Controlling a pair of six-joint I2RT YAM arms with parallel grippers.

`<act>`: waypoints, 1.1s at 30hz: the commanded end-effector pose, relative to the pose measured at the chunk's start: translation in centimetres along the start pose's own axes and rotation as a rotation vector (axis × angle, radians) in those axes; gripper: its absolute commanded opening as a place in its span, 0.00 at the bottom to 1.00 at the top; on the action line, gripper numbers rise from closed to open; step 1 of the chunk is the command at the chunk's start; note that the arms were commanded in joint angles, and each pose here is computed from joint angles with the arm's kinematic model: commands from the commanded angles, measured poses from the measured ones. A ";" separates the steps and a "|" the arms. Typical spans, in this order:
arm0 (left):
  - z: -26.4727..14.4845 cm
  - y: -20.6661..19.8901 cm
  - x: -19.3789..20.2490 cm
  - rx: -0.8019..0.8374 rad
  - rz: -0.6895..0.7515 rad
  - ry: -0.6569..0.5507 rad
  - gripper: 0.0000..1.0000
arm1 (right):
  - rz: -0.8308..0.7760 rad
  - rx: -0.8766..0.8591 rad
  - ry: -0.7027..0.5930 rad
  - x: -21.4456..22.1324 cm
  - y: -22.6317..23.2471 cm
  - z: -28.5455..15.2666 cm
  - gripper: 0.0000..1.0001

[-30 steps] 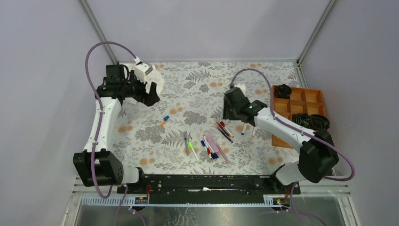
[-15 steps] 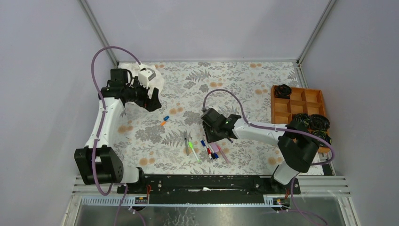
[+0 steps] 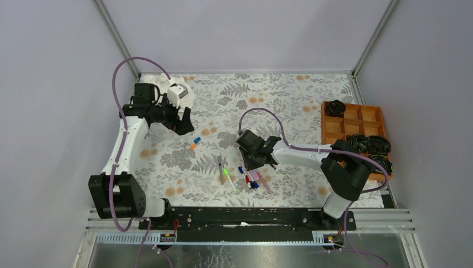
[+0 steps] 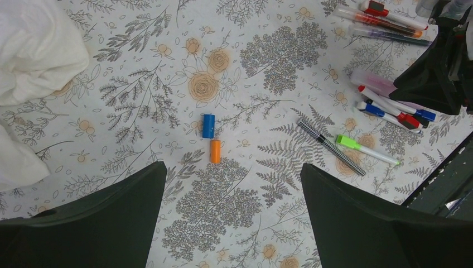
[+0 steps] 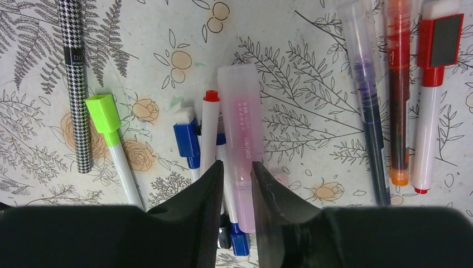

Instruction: Open the pen caps

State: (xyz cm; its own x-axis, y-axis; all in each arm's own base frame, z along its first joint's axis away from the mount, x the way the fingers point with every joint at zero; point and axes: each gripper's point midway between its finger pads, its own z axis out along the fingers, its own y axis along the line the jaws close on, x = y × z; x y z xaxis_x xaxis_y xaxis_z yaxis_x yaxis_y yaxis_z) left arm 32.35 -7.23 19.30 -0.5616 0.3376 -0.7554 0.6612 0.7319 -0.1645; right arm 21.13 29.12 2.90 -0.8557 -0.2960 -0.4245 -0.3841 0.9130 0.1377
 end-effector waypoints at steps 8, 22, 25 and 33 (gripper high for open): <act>0.1 -1.5 0.0 0.059 0.010 -0.001 0.98 | -0.069 0.091 0.005 -0.4 -1.2 1.8 0.37; 0.6 -2.1 0.4 0.089 0.014 0.005 0.99 | -0.057 0.040 -0.023 -2.7 -0.5 1.3 0.15; 0.7 -3.0 1.1 0.128 0.038 0.025 0.99 | -0.045 -0.035 -0.073 -4.7 1.0 -0.6 0.08; 0.9 -7.3 2.2 0.276 0.125 0.030 0.98 | -0.032 -0.441 -0.161 -8.5 5.8 -7.6 0.00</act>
State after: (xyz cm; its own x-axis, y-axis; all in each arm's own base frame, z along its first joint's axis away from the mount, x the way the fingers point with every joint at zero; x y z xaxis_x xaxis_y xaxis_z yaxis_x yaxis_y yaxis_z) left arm 29.15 -10.39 17.75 -0.5354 0.4083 -0.7393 0.7697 0.5963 -0.2280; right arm 23.41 31.73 6.83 -0.8313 -0.2927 -0.4726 -0.4545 0.8473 0.2747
